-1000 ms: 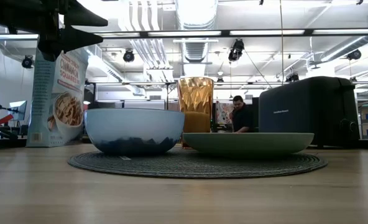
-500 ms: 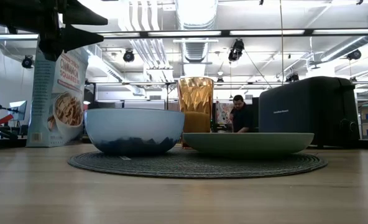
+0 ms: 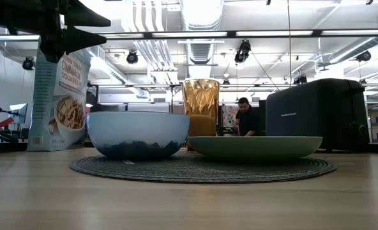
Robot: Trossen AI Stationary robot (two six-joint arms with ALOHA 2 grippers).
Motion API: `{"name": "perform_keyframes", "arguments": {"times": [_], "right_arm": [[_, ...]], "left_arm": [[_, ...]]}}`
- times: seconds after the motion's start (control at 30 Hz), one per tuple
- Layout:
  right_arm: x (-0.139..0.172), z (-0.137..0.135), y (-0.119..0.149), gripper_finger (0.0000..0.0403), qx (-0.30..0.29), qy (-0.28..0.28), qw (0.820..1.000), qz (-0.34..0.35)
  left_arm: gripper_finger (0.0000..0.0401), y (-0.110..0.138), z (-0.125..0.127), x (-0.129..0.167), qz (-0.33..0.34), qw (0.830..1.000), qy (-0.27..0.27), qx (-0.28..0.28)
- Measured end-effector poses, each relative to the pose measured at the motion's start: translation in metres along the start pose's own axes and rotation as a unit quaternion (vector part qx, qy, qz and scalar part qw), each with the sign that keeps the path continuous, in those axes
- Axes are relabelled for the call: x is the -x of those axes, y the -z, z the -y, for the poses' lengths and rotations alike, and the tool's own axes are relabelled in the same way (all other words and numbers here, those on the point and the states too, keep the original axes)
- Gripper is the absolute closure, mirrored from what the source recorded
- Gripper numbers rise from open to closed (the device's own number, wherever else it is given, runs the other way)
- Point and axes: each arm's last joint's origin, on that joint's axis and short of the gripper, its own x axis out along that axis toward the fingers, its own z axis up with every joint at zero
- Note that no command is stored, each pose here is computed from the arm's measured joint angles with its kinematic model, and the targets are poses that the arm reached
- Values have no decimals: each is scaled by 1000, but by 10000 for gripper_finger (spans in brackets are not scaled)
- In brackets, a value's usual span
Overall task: Arrange a breakfast setting
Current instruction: Put the apple on the green plate
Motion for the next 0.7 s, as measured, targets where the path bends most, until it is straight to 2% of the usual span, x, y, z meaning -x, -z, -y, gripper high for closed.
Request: {"name": "perform_keyframes", "arguments": {"times": [0.47, 0.7], "right_arm": [[-23, -2, 0, 178, 30, 26, 998, 48], [-27, -4, 1, 223, 36, 31, 998, 48]], "left_arm": [[174, 1, 0, 0, -2, 1000, -1, -4], [174, 1, 0, 0, -2, 1000, -1, -4]]}}
